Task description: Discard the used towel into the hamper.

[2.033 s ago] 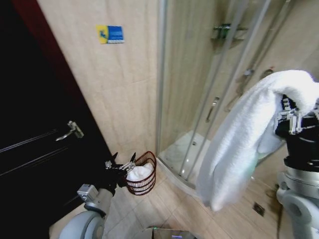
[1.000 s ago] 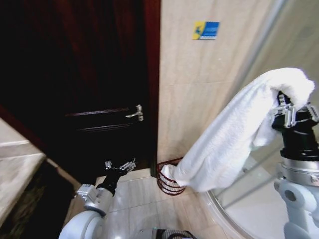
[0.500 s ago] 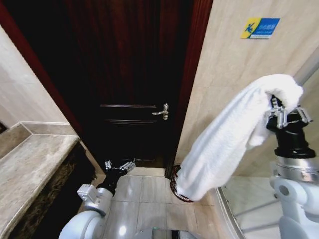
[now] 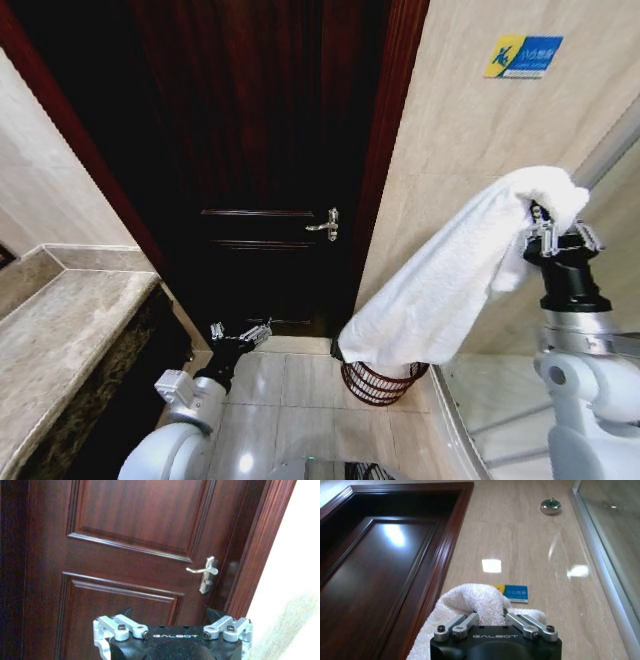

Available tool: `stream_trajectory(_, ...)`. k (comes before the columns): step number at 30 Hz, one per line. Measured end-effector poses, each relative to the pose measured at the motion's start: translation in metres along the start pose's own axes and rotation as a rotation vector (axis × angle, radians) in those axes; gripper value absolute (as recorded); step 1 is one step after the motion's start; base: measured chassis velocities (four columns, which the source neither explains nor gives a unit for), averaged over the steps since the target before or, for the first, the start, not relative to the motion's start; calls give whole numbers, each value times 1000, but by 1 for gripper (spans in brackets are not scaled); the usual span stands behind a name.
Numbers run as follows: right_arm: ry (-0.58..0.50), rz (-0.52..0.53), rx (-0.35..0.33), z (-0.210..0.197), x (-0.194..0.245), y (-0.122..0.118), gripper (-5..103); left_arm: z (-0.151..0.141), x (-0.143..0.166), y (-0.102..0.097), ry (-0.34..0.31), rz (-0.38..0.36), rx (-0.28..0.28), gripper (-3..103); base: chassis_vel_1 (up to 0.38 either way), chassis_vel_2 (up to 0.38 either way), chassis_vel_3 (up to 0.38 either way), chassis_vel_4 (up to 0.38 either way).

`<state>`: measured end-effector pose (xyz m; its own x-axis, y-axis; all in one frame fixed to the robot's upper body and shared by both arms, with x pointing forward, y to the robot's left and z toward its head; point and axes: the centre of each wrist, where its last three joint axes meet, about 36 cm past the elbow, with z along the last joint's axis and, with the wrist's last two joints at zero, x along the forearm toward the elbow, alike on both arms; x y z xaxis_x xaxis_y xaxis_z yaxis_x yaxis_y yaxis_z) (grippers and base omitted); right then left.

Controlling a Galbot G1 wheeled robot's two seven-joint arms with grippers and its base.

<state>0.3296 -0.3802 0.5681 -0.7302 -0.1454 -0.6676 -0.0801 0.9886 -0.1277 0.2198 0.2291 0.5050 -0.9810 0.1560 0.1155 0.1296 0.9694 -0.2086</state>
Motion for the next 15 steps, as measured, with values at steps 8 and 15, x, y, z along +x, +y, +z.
stream_trajectory(8,24,16,-7,13,8,-3,12,0,0,0,0,0,0,99,-47,48,40,-59)
stream_trajectory(15,52,38,-2,39,18,-14,12,0,0,0,0,0,0,99,-137,136,144,-146)
